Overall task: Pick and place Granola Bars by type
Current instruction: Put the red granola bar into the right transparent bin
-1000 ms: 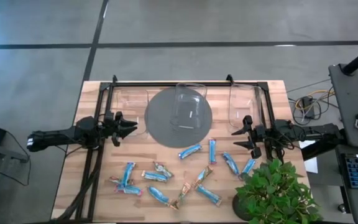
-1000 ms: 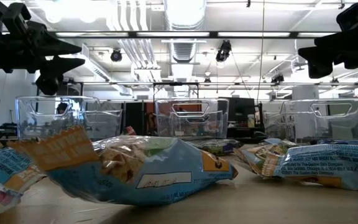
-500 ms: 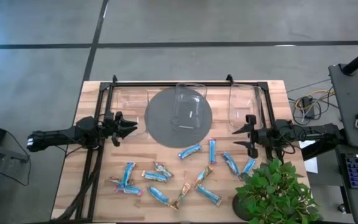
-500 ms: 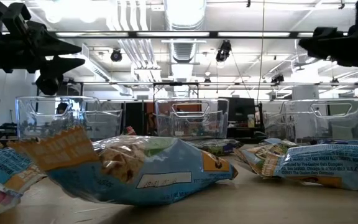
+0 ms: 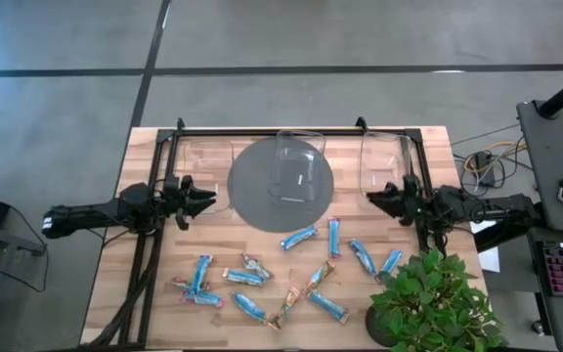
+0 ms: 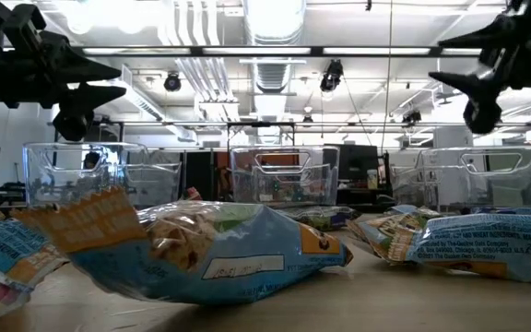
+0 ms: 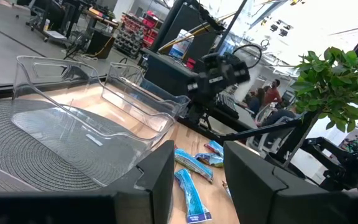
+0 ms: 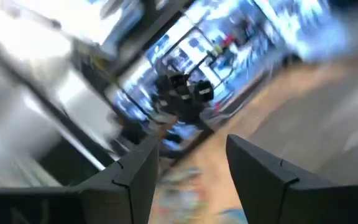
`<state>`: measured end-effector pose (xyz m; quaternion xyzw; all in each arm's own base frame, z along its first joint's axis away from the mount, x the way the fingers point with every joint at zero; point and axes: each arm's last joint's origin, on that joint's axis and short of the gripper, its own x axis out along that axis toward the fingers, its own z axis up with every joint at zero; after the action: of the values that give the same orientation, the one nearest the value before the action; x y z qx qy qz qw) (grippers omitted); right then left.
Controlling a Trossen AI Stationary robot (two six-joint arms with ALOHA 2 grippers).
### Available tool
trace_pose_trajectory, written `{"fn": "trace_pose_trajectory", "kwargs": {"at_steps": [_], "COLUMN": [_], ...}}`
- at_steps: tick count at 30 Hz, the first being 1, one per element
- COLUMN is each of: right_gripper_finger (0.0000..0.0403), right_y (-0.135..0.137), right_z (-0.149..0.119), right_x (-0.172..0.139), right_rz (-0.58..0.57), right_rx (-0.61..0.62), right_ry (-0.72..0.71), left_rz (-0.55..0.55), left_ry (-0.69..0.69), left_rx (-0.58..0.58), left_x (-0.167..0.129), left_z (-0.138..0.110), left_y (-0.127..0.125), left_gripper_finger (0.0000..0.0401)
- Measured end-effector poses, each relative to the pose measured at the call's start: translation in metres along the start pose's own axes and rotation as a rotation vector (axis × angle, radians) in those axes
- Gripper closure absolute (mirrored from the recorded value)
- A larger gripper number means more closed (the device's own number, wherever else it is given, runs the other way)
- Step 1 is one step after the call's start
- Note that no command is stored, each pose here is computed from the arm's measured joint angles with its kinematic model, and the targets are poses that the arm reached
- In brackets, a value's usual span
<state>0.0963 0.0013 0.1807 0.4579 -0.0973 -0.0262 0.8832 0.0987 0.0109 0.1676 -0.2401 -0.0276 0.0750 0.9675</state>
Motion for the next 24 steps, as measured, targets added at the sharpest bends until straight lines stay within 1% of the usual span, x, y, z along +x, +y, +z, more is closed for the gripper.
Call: {"fn": "trace_pose_trajectory", "kwargs": {"at_steps": [2, 3, 4, 6, 9, 11, 14, 16, 18, 21, 22, 24], "right_gripper_finger": [0.0225, 0.0225, 0.0225, 0.0225, 0.0225, 0.0225, 0.0225, 0.0225, 0.0225, 0.0225, 0.0225, 0.0225], "right_y": [0.000, 0.000, -0.001, -0.003, -0.003, -0.006, -0.004, 0.002, 0.010, 0.028, 0.036, 0.054], "right_z": [0.000, 0.001, 0.003, 0.004, 0.004, 0.002, 0.001, 0.004, 0.009, 0.018, 0.023, 0.034], "right_x": [0.000, 0.000, 0.000, 0.000, 0.001, 0.003, 0.006, 0.007, 0.008, 0.005, 0.005, 0.009], "right_rz": [-0.002, -0.014, -0.035, -0.073, -0.078, -0.105, -0.190, -0.300, -0.440, -0.670, -0.728, -0.788], "right_rx": [0.251, 0.342, 0.393, 0.427, 0.543, 0.560, 0.593, 0.607, 0.606, 0.593, 0.587, 0.546], "right_ry": [-0.010, -0.044, -0.091, -0.167, -0.190, -0.182, -0.135, -0.097, -0.037, 0.137, 0.186, 0.232], "left_rz": [0.000, 0.000, 0.000, 0.000, 0.000, 0.000, 0.000, 0.000, 0.001, 0.001, 0.001, 0.001], "left_ry": [0.000, 0.000, 0.000, 0.000, 0.000, 0.000, 0.000, 0.000, 0.001, 0.001, 0.001, 0.001], "left_rx": [0.000, 0.000, 0.000, 0.000, 0.000, 0.000, 0.000, 0.000, 0.000, 0.000, 0.000, 0.000], "left_x": [0.000, 0.000, 0.000, 0.000, 0.000, 0.000, 0.000, 0.000, 0.000, 0.000, 0.000, 0.000], "left_z": [0.000, 0.000, 0.000, 0.000, 0.000, 0.000, 0.000, 0.000, 0.000, 0.000, 0.000, 0.000], "left_y": [0.000, 0.000, 0.000, 0.000, 0.000, 0.000, 0.000, 0.000, 0.000, 0.000, 0.000, 0.000], "left_gripper_finger": [0.0279, 0.0279, 0.0279, 0.0279, 0.0279, 0.0279, 0.0279, 0.0279, 0.0279, 0.0279, 0.0279, 0.0279]}}
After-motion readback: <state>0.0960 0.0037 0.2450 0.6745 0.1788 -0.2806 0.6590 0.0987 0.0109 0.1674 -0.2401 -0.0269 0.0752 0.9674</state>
